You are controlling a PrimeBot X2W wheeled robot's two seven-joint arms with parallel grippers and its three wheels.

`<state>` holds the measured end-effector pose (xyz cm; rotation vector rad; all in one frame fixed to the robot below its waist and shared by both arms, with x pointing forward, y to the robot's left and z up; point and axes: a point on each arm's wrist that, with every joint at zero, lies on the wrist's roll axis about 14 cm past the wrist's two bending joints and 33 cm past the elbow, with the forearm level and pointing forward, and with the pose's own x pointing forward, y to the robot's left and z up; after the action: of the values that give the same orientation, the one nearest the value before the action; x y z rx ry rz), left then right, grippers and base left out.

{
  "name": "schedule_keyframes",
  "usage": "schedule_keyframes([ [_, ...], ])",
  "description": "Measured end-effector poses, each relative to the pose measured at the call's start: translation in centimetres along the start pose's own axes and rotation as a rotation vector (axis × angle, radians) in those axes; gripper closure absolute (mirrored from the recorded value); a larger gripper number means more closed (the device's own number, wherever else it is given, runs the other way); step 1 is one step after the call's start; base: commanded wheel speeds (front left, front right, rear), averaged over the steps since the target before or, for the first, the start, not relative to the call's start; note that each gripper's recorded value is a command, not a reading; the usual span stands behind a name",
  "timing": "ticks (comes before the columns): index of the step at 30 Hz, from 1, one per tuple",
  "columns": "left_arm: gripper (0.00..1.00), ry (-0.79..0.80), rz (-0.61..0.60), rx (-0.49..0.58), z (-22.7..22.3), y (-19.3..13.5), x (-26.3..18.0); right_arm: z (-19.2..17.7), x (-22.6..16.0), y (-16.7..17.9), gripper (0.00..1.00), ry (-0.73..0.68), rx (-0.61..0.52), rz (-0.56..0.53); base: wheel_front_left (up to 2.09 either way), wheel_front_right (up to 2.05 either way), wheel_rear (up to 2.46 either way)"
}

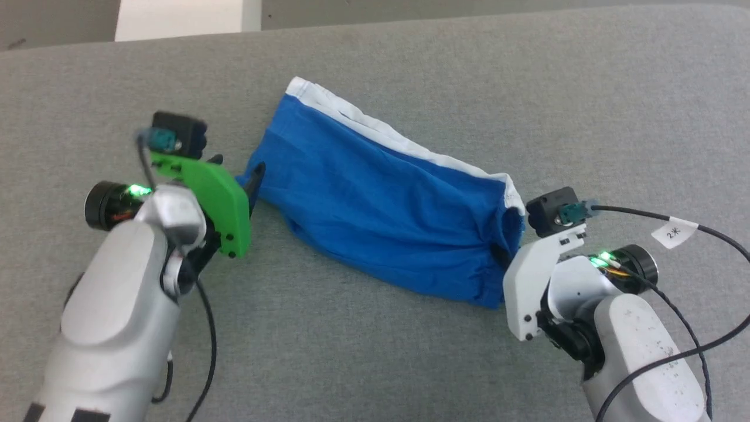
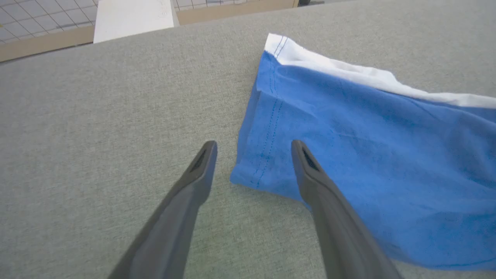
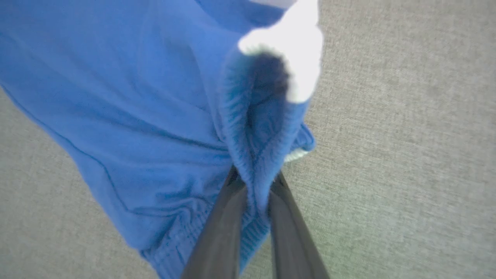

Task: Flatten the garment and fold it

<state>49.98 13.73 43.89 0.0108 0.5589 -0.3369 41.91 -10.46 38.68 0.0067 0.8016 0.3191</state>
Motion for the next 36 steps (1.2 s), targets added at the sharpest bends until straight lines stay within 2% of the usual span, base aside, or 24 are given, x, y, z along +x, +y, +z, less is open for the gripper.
schedule_keyframes([
  [11, 0.0, 0.48, -0.058, 0.073, -5.5, -0.9, 3.4, -0.8, 0.7, -0.9, 1.0, 0.002, 0.033, -0.005, 0.0, 0.0, 0.0],
  [12, 0.11, 0.5, -0.075, 0.056, -5.7, -1.2, 3.5, -0.8, 0.7, -1.0, 1.0, -0.001, 0.038, -0.007, 0.0, 0.0, 0.0],
  [13, 0.81, 0.512, -0.085, 0.047, -5.8, -1.3, 3.6, -0.9, 0.7, -1.2, 1.0, 0.0, 0.042, -0.01, 0.0, 0.0, 0.0],
  [14, 1.0, 0.52, -0.092, 0.043, -5.9, -1.4, 3.6, -0.9, 0.8, -1.2, 1.0, -0.001, 0.044, -0.011, 0.0, 0.0, 0.0],
  [21, 1.0, 0.457, -0.127, -0.023, -5.2, -2.0, 3.4, -0.4, 0.9, -1.5, 1.0, -0.022, 0.042, -0.019, 0.0, 0.0, 0.0],
  [27, 1.0, 0.345, -0.117, -0.154, -3.5, -1.5, 2.3, 0.5, 0.3, -1.3, 1.0, -0.044, 0.033, -0.021, 0.0, 0.0, 0.0],
  [32, 1.0, 0.199, -0.13, -0.235, -0.6, -1.3, 0.1, 1.5, -0.8, -1.0, 1.0, -0.05, 0.018, -0.021, 0.0, 0.0, 0.0],
  [36, 1.0, 0.121, -0.155, -0.284, -0.4, -1.8, -2.5, 2.2, -1.8, -1.5, 1.0, -0.023, -0.024, -0.039, 0.0, 0.0, 0.0],
])
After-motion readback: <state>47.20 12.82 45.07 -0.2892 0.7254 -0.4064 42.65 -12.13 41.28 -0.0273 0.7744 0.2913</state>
